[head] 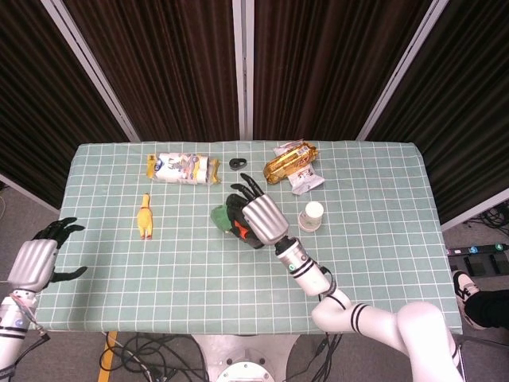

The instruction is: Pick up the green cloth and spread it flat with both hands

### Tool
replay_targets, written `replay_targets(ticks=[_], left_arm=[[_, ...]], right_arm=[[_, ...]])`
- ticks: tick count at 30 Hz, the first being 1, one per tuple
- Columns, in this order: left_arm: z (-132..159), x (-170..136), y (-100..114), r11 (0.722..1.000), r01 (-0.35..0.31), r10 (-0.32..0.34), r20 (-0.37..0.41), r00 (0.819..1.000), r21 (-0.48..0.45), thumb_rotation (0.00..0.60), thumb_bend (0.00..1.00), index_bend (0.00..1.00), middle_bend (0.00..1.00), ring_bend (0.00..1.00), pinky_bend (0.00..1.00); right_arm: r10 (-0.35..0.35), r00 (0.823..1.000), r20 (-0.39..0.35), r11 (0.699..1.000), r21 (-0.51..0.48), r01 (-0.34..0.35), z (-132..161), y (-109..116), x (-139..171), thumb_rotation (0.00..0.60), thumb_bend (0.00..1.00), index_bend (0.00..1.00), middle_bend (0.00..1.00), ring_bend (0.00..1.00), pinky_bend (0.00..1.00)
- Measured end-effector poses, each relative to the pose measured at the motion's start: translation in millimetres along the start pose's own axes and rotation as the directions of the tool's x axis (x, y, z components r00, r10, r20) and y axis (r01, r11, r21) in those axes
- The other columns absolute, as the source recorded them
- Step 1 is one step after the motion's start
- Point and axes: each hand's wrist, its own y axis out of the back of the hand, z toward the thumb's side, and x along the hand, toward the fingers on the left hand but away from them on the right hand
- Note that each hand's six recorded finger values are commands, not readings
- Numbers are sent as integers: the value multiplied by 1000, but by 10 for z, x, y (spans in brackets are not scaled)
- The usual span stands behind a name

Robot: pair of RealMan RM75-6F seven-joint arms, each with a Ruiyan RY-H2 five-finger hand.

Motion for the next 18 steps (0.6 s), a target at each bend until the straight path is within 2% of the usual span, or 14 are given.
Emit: replay_targets(ticks=[6, 12, 14, 18], left_arm=[[183, 316, -45, 996, -12, 17, 58, 998, -83, 600, 109, 226, 160, 138, 243], [361, 617, -192, 982, 46, -30, 87, 996, -185, 600, 107, 226, 160, 138, 246], [419, 708, -248, 973, 70, -51, 91, 995, -218, 600, 100, 226, 160, 138, 248], [496, 852, -352, 948, 120, -100, 84, 991, -294, 600, 92, 226, 160, 138, 257]], right_arm=[[-53, 998, -20, 995, -84, 51, 129, 454, -171, 600, 431, 854, 386, 172, 13], [-88, 996, -23, 988, -132, 85, 202, 940, -359, 600, 433, 854, 383, 173, 13], [-84, 996, -18, 990, -112, 81, 212, 982, -403, 600, 433, 854, 383, 172, 13], [-47, 999, -11, 998, -52, 47, 245, 921, -476, 600, 432, 853, 382, 172, 13]])
